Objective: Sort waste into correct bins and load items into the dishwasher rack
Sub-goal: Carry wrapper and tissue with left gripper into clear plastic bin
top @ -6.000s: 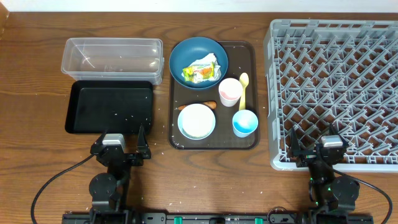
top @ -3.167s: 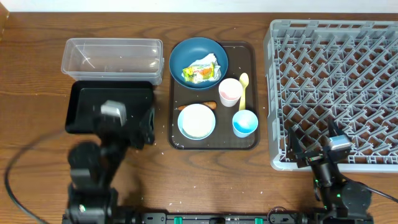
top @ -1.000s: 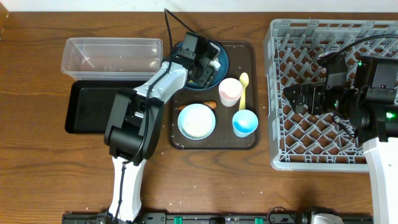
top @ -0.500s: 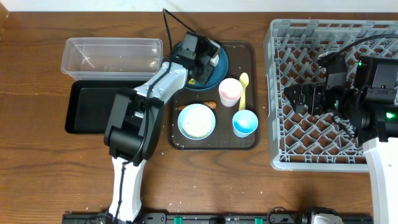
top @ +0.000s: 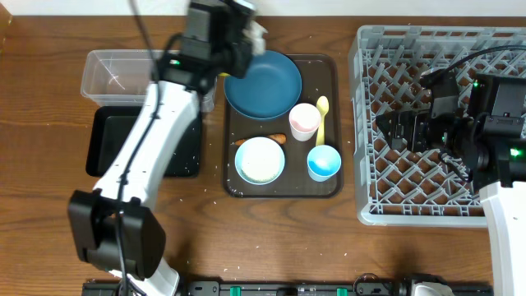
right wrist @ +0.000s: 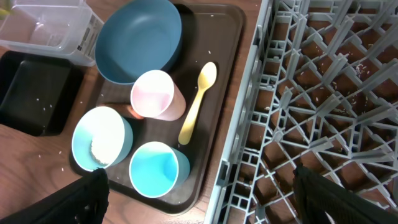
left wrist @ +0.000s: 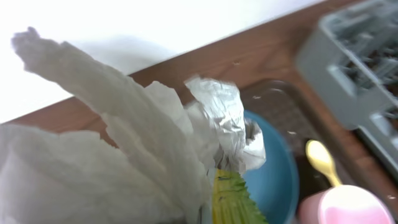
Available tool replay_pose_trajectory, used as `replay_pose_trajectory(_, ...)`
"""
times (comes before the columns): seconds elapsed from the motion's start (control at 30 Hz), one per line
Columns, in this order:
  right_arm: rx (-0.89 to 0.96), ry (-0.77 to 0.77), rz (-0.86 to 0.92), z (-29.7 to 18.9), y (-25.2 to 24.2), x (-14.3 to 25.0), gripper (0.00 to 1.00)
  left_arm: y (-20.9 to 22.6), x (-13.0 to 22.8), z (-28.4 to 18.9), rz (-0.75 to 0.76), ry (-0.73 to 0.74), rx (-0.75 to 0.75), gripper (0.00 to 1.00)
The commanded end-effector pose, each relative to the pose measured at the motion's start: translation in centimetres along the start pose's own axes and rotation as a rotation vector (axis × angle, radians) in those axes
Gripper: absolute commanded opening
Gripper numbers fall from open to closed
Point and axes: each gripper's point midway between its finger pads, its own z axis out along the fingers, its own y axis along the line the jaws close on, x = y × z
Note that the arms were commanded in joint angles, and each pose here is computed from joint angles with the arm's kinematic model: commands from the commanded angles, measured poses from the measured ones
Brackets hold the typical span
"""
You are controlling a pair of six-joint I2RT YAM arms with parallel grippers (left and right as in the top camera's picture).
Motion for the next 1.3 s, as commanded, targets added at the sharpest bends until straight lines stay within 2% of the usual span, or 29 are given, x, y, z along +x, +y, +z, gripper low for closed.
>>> replay_pose_trajectory(0.0,0.005,-0.019,-0.017,-0.6,0.0,-0.5,0.92,4.2,2.0,0.1,-0.084,0.060,-0.068,0.06)
replay_pose_trajectory(0.43,0.005,-0.023,-0.018,-0.6,0.0,-0.6,0.91,14.8,8.2,-0.1,-0.269,0.176,-0.213,0.06)
replay_pose_trajectory(0.63,0.004,-0.024,-0.019,-0.5,0.0,-0.7,0.91,16.5,11.6,2.6,-0.309,0.248,-0.217,0.06)
replay_pose_trajectory(0.87,0.004,-0.024,-0.019,-0.6,0.0,-0.7,0.91,16.8,13.2,4.5,-0.331,0.275,-0.213,0.07)
replay_pose_trajectory(0.97,0.005,-0.026,-0.020,-0.5,0.0,-0.7,0.91,16.9,12.9,4.5,-0.327,0.263,-0.216,0.14)
replay_pose_trajectory(1.03,0.005,-0.028,-0.021,-0.5,0.0,-0.8,0.91,17.0,12.7,4.6,-0.325,0.256,-0.217,0.27)
replay_pose_trajectory(1.17,0.005,-0.030,-0.022,-0.5,0.0,-0.8,0.91,17.0,12.5,4.6,-0.323,0.249,-0.218,0.30)
replay_pose_trajectory(1.27,0.005,-0.031,-0.022,-0.5,0.0,-0.8,0.91,17.1,12.5,4.6,-0.322,0.246,-0.219,0.35)
